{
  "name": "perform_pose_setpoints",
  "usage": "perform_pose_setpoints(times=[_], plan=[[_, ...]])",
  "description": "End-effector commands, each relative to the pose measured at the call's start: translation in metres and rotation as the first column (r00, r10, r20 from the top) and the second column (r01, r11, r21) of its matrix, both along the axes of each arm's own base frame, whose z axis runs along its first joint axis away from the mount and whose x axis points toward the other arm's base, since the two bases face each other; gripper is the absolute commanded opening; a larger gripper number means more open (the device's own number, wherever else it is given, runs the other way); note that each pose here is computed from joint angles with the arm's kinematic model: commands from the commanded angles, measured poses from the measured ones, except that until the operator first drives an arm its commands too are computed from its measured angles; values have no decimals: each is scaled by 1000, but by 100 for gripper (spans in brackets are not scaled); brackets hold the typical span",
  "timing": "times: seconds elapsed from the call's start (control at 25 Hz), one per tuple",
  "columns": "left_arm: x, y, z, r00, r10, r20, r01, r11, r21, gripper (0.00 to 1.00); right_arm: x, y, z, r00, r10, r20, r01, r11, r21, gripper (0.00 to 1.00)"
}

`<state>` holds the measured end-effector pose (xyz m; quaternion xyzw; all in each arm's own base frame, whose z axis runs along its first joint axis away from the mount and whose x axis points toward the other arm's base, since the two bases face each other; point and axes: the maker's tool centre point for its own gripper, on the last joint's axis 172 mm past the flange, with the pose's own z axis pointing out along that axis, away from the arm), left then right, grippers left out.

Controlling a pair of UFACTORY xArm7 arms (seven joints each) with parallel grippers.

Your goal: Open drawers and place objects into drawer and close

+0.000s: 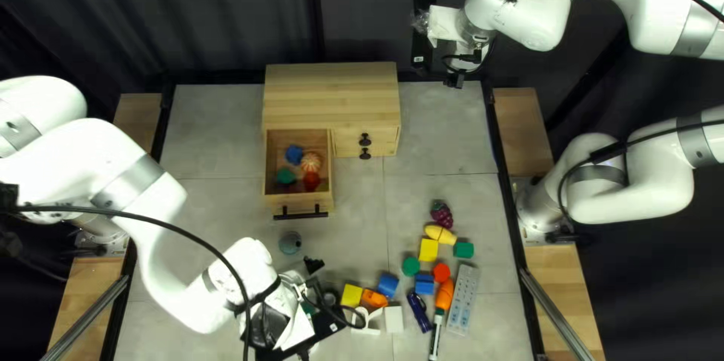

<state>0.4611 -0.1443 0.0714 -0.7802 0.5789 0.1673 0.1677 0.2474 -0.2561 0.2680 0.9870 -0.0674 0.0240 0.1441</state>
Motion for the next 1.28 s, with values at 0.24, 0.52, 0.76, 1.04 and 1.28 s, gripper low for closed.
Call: perform_pose_setpoints(times=[0.24, 0.52, 0.76, 1.04, 1.28], plan=[[5, 36, -12, 994, -69, -82, 69, 998, 2, 100, 0, 0, 0, 1000, 0, 0, 0, 1000, 0, 100], [5, 52, -28, 994, -44, -101, 42, 999, -15, 100, 0, 0, 0, 1000, 0, 0, 0, 1000, 0, 100], [2, 61, -31, 994, -28, -105, 26, 999, -23, 76, 0, 0, 0, 1000, 0, 0, 0, 1000, 0, 100], [0, 61, -26, 994, -26, -104, 24, 999, -24, 0, 0, 0, 0, 1000, 0, 0, 0, 1000, 0, 100], [-2, 57, -2, 994, -26, -107, 24, 1000, -20, 0, 0, 0, 0, 1000, 0, 0, 0, 1000, 0, 100]])
